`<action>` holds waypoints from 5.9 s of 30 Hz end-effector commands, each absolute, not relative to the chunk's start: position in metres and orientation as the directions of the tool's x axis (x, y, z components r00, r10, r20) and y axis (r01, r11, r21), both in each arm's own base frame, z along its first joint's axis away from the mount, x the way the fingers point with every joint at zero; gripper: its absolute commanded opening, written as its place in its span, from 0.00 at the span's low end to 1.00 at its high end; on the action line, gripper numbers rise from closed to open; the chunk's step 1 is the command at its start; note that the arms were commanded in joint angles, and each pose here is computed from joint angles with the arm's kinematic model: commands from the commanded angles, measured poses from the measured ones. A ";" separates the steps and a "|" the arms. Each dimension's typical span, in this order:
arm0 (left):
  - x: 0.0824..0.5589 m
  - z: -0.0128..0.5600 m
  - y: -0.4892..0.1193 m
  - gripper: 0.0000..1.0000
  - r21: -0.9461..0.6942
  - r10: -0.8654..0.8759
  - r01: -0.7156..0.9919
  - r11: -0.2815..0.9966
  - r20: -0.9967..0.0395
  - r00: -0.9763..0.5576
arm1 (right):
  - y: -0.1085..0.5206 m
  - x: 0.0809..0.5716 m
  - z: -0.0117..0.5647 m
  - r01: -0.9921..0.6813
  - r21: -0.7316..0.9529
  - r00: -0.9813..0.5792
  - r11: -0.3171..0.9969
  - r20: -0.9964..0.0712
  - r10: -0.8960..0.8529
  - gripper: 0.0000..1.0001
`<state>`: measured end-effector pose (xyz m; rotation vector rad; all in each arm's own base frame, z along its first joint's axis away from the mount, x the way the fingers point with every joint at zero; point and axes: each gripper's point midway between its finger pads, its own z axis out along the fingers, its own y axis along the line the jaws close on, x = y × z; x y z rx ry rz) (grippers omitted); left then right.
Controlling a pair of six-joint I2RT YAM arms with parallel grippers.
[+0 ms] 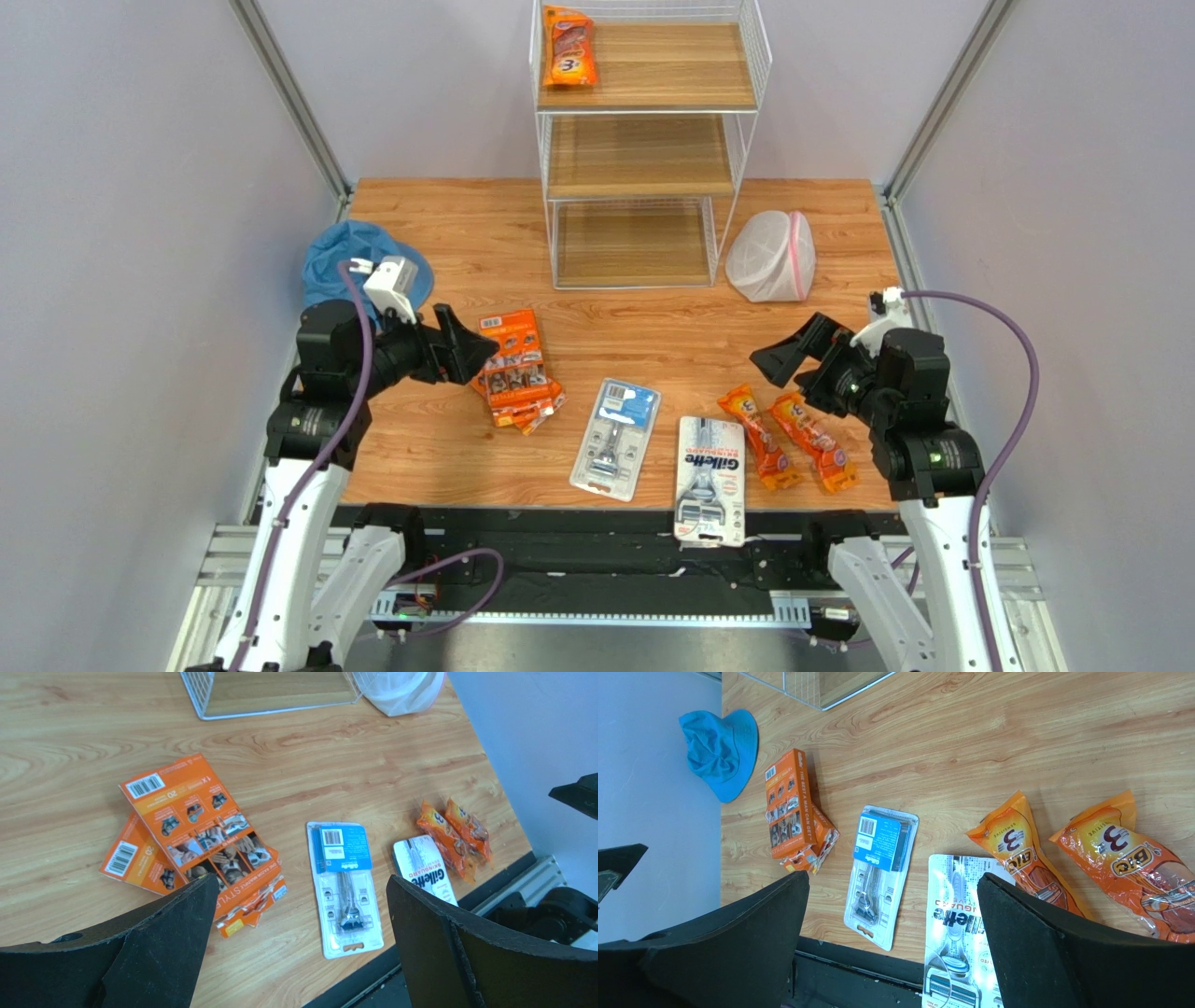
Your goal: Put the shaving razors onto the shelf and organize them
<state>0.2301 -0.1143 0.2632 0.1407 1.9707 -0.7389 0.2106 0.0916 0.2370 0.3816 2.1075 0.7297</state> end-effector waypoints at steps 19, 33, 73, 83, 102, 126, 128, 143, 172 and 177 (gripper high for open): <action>0.215 0.188 -0.213 0.89 -0.404 0.050 0.369 0.837 -0.614 -0.788 | 0.128 0.188 0.223 -0.058 0.668 -0.695 0.742 -0.561 0.450 0.92; 0.207 0.098 -0.312 0.81 -0.337 0.220 0.401 0.852 -0.464 -0.858 | 0.136 0.170 0.203 -0.060 0.684 -0.726 0.727 -0.530 0.438 0.91; 0.200 0.025 -0.321 0.56 -0.172 0.274 0.344 0.923 -0.333 -0.902 | 0.145 0.167 0.198 -0.075 0.724 -0.746 0.686 -0.497 0.443 0.91; 0.197 -0.003 -0.321 0.28 -0.133 0.281 0.324 0.937 -0.266 -0.922 | 0.146 0.164 0.190 -0.067 0.723 -0.758 0.687 -0.485 0.437 0.91; 0.229 0.160 -0.340 0.00 -0.228 0.206 0.368 0.901 -0.522 -0.827 | 0.164 0.159 0.216 -0.213 0.792 -0.725 0.572 -0.520 0.451 0.92; 0.231 0.252 -0.331 0.00 -0.467 0.012 0.352 0.811 -0.588 -0.809 | 0.265 0.182 0.257 -0.369 0.809 -0.751 0.457 -0.549 0.365 0.83; 0.228 0.252 -0.335 0.00 -0.494 0.003 0.354 0.794 -0.579 -0.815 | 0.272 0.181 0.255 -0.368 0.807 -0.759 0.462 -0.548 0.352 0.80; 0.221 0.271 -0.322 0.21 -0.529 -0.016 0.426 0.734 -0.640 -0.768 | 0.283 0.181 0.238 -0.347 0.793 -0.771 0.500 -0.545 0.329 0.00; 0.162 0.311 -0.282 0.95 -0.563 -0.159 0.785 0.257 -0.826 -0.541 | 0.276 0.086 0.267 -0.663 0.724 -0.742 0.192 -0.669 -0.040 0.00; 0.153 0.315 -0.290 0.94 -0.575 -0.139 0.800 0.172 -0.818 -0.559 | 0.277 0.076 0.286 -0.692 0.716 -0.720 0.090 -0.694 -0.018 0.00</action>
